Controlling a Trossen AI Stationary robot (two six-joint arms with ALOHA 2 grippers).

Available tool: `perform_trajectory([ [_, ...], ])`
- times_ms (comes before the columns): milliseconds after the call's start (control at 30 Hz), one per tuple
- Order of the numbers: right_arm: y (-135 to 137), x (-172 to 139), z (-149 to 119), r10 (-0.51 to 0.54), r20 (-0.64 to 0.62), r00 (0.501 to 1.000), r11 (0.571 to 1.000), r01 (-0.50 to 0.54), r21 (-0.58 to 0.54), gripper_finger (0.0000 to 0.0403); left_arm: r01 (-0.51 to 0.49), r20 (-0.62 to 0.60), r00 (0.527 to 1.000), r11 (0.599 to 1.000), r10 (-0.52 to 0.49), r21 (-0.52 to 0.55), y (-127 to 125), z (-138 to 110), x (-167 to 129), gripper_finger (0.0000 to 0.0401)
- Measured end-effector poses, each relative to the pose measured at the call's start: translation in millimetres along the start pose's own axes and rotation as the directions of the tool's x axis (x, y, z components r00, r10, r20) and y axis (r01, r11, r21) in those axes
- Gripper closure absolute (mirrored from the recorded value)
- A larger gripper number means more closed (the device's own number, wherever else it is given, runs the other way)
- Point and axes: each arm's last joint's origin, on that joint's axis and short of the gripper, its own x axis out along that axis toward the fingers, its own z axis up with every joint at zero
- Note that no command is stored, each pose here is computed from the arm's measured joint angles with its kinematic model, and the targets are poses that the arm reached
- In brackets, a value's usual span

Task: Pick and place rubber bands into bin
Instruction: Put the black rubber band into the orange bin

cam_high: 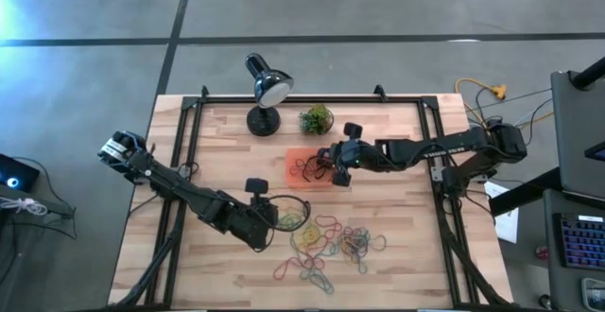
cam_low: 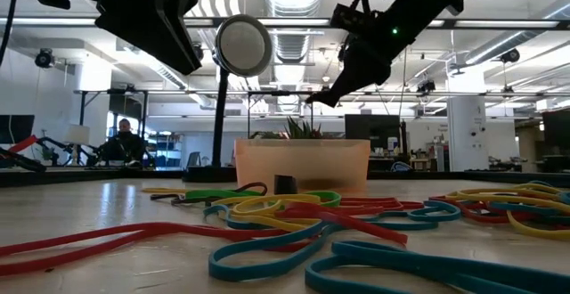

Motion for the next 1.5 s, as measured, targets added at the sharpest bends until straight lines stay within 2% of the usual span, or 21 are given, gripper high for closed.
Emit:
perform_trajectory([
  [300,1.2,0.3,0.0,0.034,0.012,0.999,0.999,-0.034,0.005,0.0389,0.001,0.004,1.000,1.000,-0.001,-0.003,-0.1,0.4,0.0,0.0317],
  [567,-2.7,2.7,-0.3,0.097,0.018,0.995,0.994,-0.098,0.056,0.0331,0.001,0.006,1.000,1.000,-0.001,-0.005,-0.1,0.6,0.0,0.0317],
  [800,1.1,1.4,-0.3,0.136,0.019,0.990,0.990,-0.137,0.039,0.0299,0.012,0.046,0.999,1.000,-0.011,-0.018,-1.6,3.7,1.1,0.0317],
  [967,14.6,-4.0,-3.3,0.210,-0.014,0.978,0.977,-0.210,-0.022,0.0294,0.067,0.217,0.973,0.997,-0.075,0.043,-9.3,9.0,9.3,0.0317],
  [1100,27.7,-11.2,-9.2,0.244,-0.076,0.967,0.965,-0.250,-0.075,0.0299,0.098,0.300,0.947,0.992,-0.119,0.085,-13.5,6.1,15.5,0.0317],
  [1267,48.0,-24.6,-15.8,0.292,-0.140,0.946,0.942,-0.310,-0.128,0.0308,0.106,0.328,0.936,0.991,-0.125,0.076,-16.0,-0.9,25.1,0.0317],
  [1500,81.6,-46.3,-20.7,0.365,-0.154,0.918,0.910,-0.387,-0.149,0.0319,0.066,0.303,0.947,0.988,-0.106,0.138,-23.9,-5.1,57.7,0.0317],
])
